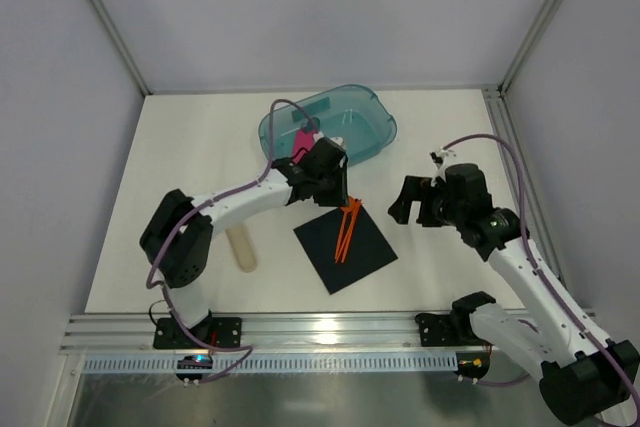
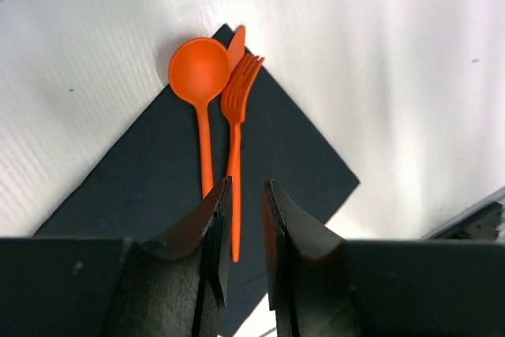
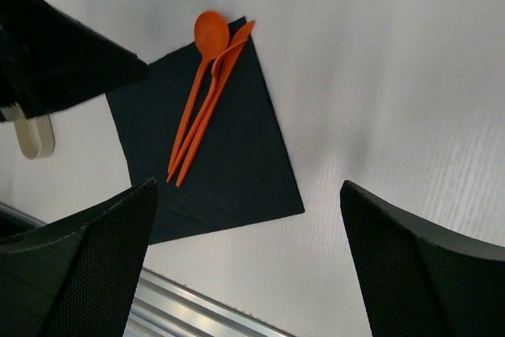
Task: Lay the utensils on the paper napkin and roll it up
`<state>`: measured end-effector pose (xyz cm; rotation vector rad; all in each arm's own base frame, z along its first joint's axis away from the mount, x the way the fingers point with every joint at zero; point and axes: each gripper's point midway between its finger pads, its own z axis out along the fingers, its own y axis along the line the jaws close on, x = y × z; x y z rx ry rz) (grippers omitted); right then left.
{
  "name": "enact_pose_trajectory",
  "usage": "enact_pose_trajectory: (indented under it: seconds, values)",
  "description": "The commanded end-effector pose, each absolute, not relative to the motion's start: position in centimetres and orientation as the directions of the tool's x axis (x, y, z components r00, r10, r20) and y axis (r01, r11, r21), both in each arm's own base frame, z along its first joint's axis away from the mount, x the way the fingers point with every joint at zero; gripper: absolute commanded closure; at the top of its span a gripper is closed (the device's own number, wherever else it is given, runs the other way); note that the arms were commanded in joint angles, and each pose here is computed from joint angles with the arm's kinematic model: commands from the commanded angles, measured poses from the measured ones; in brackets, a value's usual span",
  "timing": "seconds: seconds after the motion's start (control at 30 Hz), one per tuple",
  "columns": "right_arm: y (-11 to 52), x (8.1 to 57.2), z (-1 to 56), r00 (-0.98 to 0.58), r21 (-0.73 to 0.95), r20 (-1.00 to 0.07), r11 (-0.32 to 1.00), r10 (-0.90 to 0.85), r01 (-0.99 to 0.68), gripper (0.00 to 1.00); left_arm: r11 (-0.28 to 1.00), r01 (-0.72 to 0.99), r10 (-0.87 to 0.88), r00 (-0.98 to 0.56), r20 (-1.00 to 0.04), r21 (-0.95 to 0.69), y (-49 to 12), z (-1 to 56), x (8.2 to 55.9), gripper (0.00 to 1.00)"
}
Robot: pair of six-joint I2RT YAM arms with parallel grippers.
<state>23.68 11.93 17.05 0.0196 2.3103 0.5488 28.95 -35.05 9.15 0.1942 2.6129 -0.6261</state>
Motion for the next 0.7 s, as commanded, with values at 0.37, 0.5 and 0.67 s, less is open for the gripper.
enact_pose_trajectory:
  seconds: [0.37, 0.5, 0.67]
  values:
    - [23.4, 19.4, 11.7, -0.665, 0.111, -0.686, 0.861, -0.295, -0.497, 0.08, 0.864, 0.027, -0.256, -0.836, -0.485, -0.504, -21.1, 14.0, 27.3, 0.53]
    - [25.6, 18.6, 10.9, -0.589, 0.006, -0.695, 0.815, -0.413, -0.579, 0.13, 0.873, 0.048, -0.258, -0.799, -0.543, -0.485, -18.5, 16.3, 25.8, 0.35]
    - [28.8, 16.7, 11.3, -0.480, -0.046, -0.720, 0.724, -0.501, -0.688, 0.17, 0.878, 0.048, -0.280, -0.756, -0.592, -0.476, -16.7, 18.7, 24.5, 0.00]
